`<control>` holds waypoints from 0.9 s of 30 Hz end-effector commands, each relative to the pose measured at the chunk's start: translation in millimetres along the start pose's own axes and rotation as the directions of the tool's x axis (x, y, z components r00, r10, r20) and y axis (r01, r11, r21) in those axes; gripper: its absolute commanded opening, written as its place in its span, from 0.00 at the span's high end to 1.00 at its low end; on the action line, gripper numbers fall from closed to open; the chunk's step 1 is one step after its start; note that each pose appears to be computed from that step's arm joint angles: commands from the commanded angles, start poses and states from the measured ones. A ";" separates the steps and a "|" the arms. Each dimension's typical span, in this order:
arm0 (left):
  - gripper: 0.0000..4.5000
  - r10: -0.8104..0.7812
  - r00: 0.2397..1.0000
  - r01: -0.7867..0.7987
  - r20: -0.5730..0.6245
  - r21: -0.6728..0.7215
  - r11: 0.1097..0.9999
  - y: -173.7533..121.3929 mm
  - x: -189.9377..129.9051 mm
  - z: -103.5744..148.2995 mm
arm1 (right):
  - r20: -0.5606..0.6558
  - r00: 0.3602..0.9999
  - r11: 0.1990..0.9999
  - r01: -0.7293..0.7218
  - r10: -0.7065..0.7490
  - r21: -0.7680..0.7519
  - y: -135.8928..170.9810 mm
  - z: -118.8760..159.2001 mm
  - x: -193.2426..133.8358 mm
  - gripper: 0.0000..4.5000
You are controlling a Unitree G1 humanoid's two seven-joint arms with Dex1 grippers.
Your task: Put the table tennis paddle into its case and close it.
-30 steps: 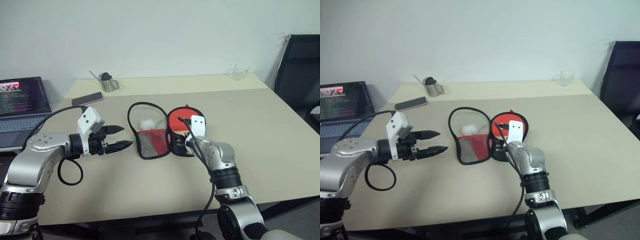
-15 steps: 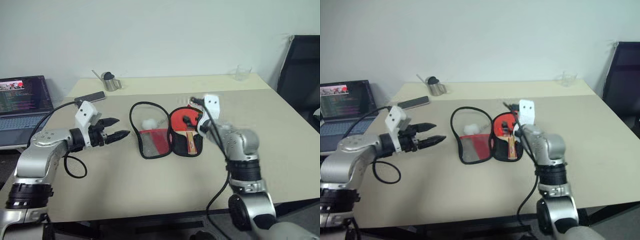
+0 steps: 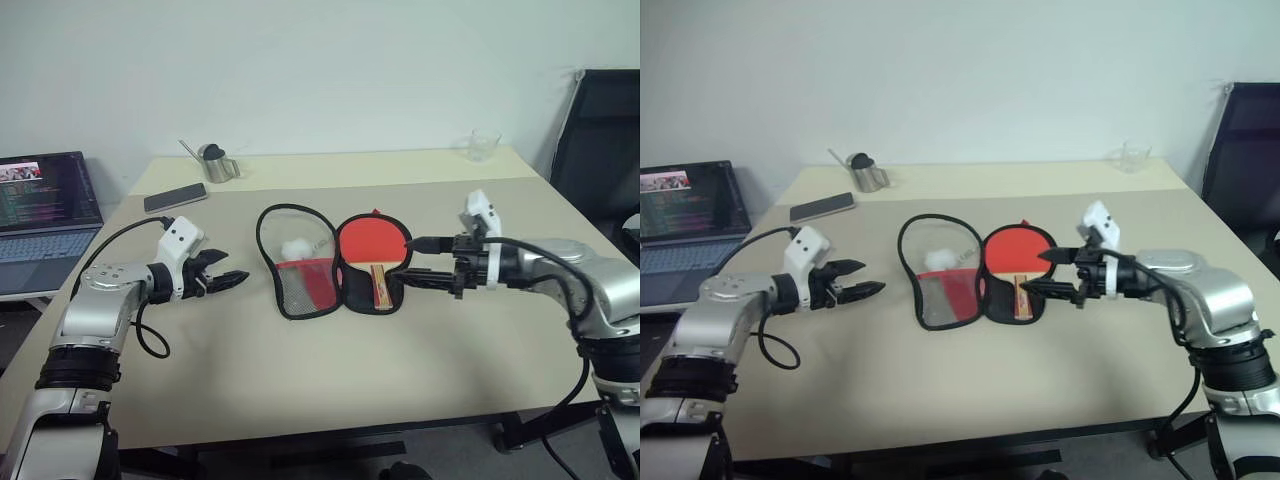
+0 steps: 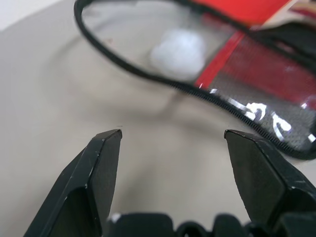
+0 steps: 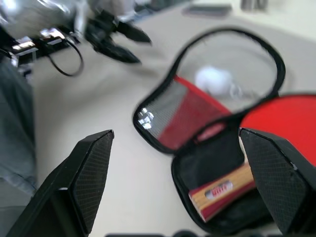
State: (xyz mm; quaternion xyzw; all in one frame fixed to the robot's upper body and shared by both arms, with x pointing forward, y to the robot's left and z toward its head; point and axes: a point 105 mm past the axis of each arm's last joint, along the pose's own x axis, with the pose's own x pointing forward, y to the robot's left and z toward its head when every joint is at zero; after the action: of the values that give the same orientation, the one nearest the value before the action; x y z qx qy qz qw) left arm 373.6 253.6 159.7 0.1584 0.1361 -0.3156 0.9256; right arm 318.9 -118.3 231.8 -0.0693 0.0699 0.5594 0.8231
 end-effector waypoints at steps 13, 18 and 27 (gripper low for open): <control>0.99 0.004 0.997 -0.004 -0.073 0.002 1.000 -9.5 48.5 -9.5 | 0.089 0.996 0.990 0.003 0.010 -0.142 1.5 31.9 -0.1 0.00; 1.00 -0.086 0.996 0.086 -0.009 -0.036 0.996 -31.7 69.9 9.9 | 0.089 0.996 0.989 -0.011 0.024 -0.146 4.1 33.0 1.2 0.00; 1.00 -0.356 0.813 0.446 0.461 -0.099 0.890 -113.6 79.4 136.5 | 0.083 0.997 0.988 0.024 -0.012 -0.149 1.5 32.1 -6.9 0.00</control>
State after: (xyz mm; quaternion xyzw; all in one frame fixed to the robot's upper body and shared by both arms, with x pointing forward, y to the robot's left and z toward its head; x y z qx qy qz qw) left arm 392.7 85.0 191.2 -0.0353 0.0535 -0.4895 0.8697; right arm 319.5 -111.5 250.8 -0.0934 0.0188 0.5688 0.8169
